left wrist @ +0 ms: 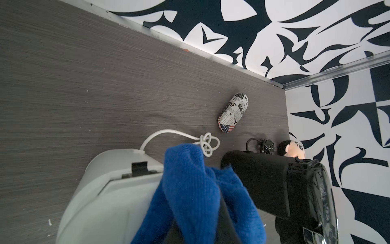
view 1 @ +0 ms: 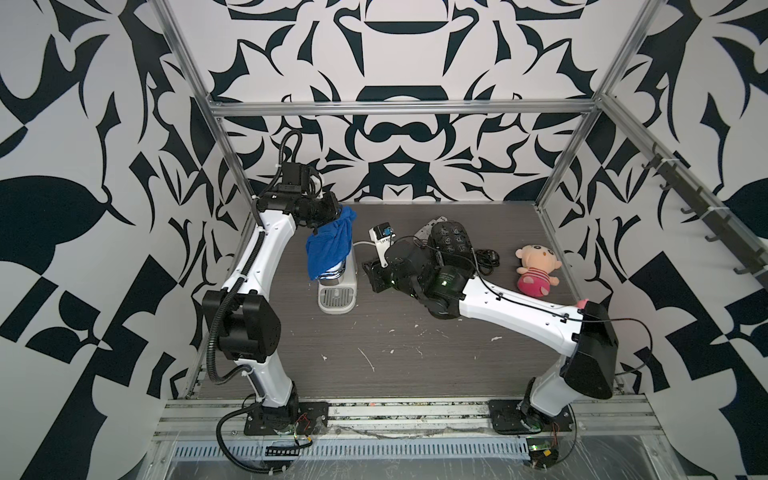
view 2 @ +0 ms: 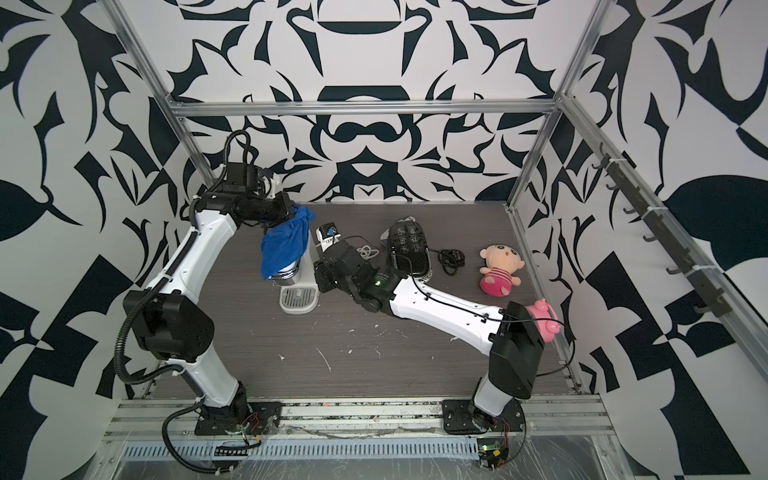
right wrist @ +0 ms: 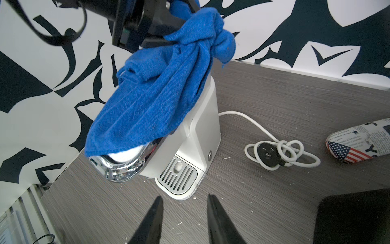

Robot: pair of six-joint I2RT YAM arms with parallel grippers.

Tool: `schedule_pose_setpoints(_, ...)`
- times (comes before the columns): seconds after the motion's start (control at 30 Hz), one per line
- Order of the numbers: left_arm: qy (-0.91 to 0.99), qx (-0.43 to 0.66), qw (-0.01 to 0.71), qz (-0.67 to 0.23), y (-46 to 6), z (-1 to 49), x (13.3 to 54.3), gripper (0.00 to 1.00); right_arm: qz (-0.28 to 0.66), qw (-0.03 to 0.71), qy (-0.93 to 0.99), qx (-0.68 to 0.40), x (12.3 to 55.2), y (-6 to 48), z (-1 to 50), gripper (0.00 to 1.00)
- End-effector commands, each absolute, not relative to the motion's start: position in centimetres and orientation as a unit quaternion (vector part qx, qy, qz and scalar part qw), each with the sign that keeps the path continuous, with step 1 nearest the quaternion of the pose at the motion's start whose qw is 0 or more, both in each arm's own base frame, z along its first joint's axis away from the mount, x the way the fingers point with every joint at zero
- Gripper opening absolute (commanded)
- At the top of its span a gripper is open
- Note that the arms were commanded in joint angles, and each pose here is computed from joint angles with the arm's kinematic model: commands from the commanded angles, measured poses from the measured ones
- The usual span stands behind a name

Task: Wipe the surface of a coffee machine
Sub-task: Wipe the dirt from the surface of the coffee machine.

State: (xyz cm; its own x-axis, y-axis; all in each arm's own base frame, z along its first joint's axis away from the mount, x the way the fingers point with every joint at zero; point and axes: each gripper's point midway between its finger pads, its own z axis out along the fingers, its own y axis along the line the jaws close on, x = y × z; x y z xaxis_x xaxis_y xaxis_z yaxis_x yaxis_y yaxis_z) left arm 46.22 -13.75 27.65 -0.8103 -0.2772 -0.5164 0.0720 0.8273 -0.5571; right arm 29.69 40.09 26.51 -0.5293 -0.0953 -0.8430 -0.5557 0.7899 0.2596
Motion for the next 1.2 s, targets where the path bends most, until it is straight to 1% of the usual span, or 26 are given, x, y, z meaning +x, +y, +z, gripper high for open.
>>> schedule_pose_setpoints(0.0, 0.910, -0.055, 0.299, -0.283, -13.6, 27.9, 46.2, 0.00, 0.271, 0.467, 0.821, -0.186, 29.7, 39.7, 28.8, 0.38)
schedule_pose_setpoints(0.1, 0.905, -0.046, 0.302, -0.294, -13.8, 28.5, 45.2, 0.00, 0.271, 0.471, 0.819, -0.182, 29.7, 39.4, 29.1, 0.39)
schedule_pose_setpoints(0.27, 0.905, -0.030, 0.316, -0.284, -13.2, 30.1, 42.5, 0.00, 0.270, 0.469, 0.822, -0.176, 29.4, 38.7, 28.5, 0.39)
schedule_pose_setpoints(0.37, 0.890, -0.015, 0.350, -0.292, -13.1, 31.3, 40.7, 0.00, 0.264, 0.466, 0.826, -0.174, 29.2, 38.1, 27.9, 0.39)
schedule_pose_setpoints(0.4, 0.884, -0.013, 0.365, -0.292, -12.9, 31.4, 40.3, 0.05, 0.265, 0.465, 0.827, -0.173, 29.1, 38.0, 27.8, 0.39)
schedule_pose_setpoints(0.43, 0.878, -0.010, 0.379, -0.291, -12.8, 31.7, 39.9, 0.15, 0.263, 0.464, 0.828, -0.173, 29.1, 38.0, 27.5, 0.39)
schedule_pose_setpoints(0.5, 0.872, -0.004, 0.398, -0.286, -12.5, 32.0, 39.1, 0.42, 0.264, 0.462, 0.829, -0.172, 29.1, 38.0, 27.2, 0.39)
schedule_pose_setpoints(0.53, 0.872, -0.004, 0.403, -0.278, -12.2, 32.0, 38.9, 0.52, 0.264, 0.461, 0.829, -0.173, 29.0, 38.0, 27.2, 0.39)
schedule_pose_setpoints(0.6, 0.876, -0.003, 0.406, -0.261, -11.7, 31.9, 38.8, 0.65, 0.265, 0.460, 0.829, -0.173, 29.1, 38.2, 27.1, 0.39)
schedule_pose_setpoints(0.63, 0.878, -0.001, 0.403, -0.257, -11.6, 31.8, 38.7, 0.68, 0.268, 0.461, 0.828, -0.174, 29.1, 38.4, 27.2, 0.39)
schedule_pose_setpoints(0.8, 0.900, -0.013, 0.363, -0.241, -11.2, 30.9, 38.2, 0.73, 0.269, 0.459, 0.828, -0.177, 29.1, 38.6, 27.4, 0.39)
schedule_pose_setpoints(0.9, 0.902, -0.022, 0.361, -0.235, -10.9, 30.1, 37.5, 0.75, 0.268, 0.458, 0.829, -0.178, 29.1, 38.5, 27.1, 0.39)
schedule_pose_setpoints(1.0, 0.906, -0.022, 0.352, -0.235, -10.9, 28.7, 36.7, 0.76, 0.270, 0.453, 0.831, -0.176, 28.9, 38.4, 26.8, 0.39)
schedule_pose_setpoints(1.1, 0.900, -0.012, 0.354, -0.254, -11.4, 28.1, 35.6, 0.73, 0.269, 0.449, 0.833, -0.177, 28.8, 38.3, 26.7, 0.39)
schedule_pose_setpoints(1.17, 0.898, -0.007, 0.357, -0.258, -11.7, 27.7, 35.3, 0.67, 0.267, 0.449, 0.834, -0.176, 28.8, 38.2, 26.4, 0.39)
